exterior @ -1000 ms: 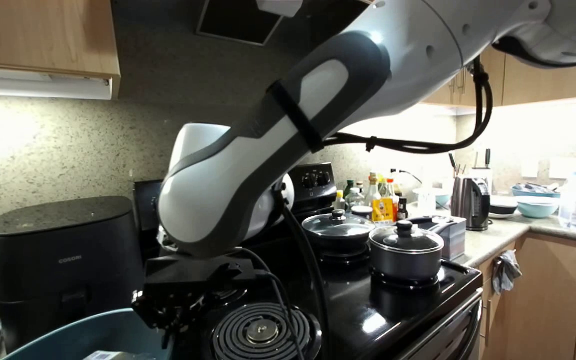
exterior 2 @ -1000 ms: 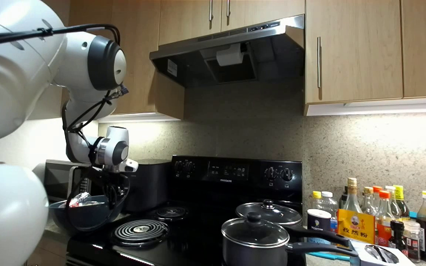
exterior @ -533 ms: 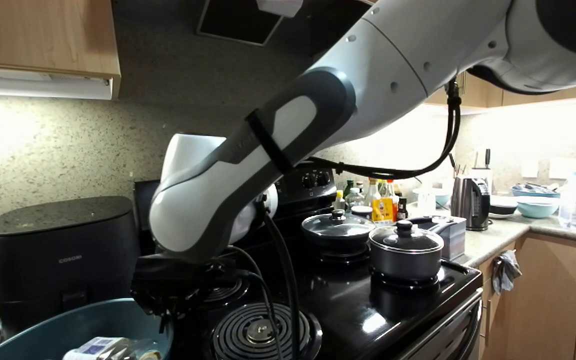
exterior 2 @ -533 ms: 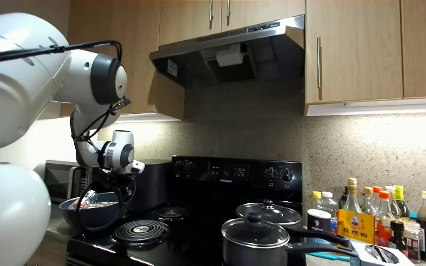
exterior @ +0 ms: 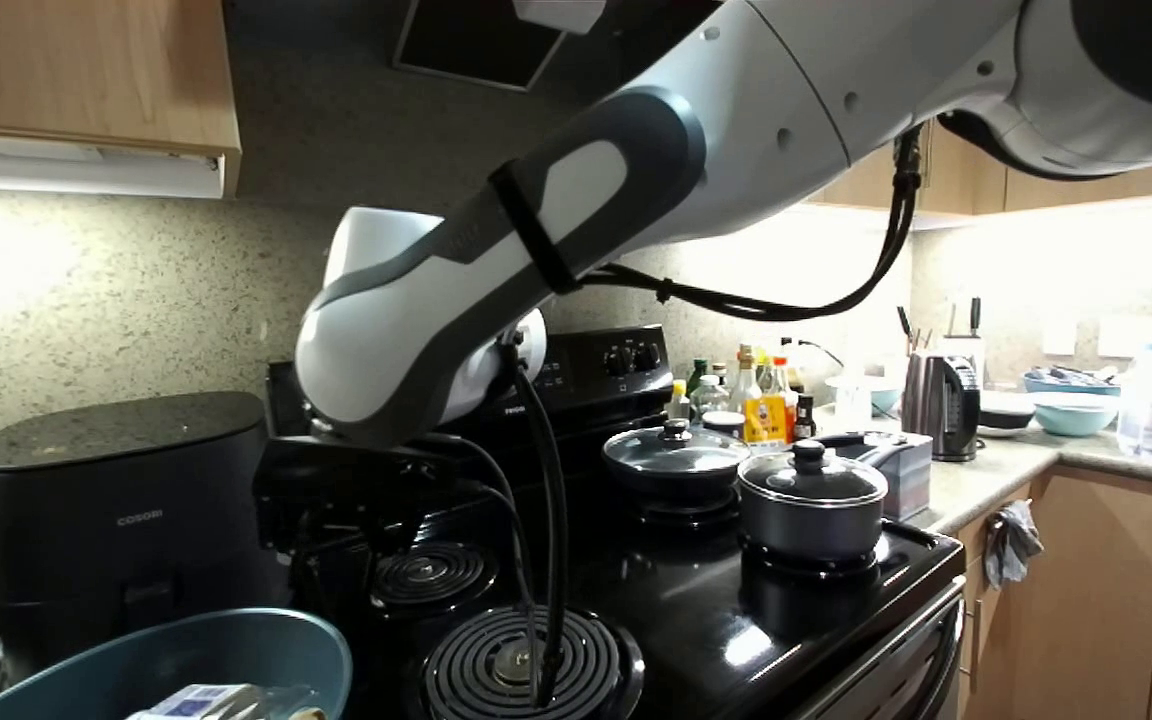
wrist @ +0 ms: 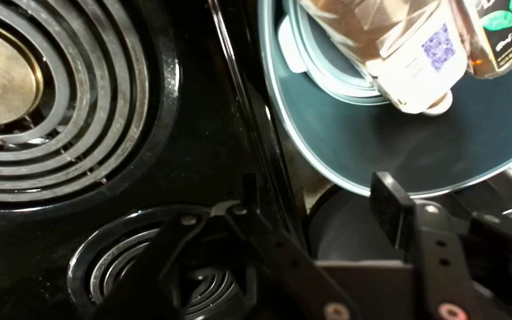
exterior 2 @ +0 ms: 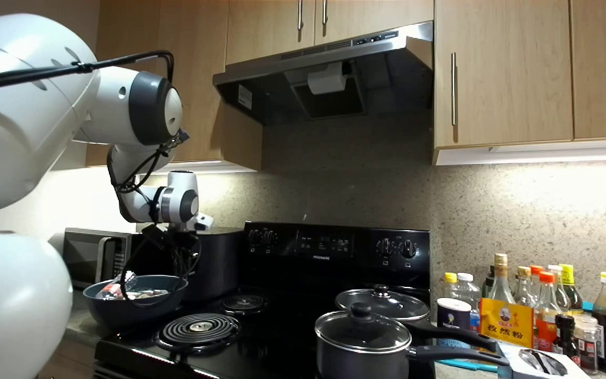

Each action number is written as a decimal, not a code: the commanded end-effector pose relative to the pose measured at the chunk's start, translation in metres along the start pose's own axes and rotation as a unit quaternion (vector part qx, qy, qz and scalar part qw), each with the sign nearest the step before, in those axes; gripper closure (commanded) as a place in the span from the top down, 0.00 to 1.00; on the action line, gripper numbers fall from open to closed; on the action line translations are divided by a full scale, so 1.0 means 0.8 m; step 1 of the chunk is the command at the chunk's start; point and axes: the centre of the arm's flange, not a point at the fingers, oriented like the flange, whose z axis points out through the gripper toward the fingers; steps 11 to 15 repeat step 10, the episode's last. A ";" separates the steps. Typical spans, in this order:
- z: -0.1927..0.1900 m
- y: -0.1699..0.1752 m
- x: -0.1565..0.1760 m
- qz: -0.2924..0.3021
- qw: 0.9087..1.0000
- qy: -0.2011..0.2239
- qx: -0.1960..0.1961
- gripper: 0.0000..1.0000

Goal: Remove the blue bowl from the stove and place it on the left side of the countertop

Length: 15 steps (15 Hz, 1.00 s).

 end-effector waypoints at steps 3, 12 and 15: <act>-0.035 -0.003 -0.002 -0.009 1.000 -0.005 -0.014 0.86; -0.048 0.003 -0.009 -0.011 1.000 -0.009 -0.020 0.98; -0.048 0.003 -0.009 -0.011 1.000 -0.009 -0.020 0.98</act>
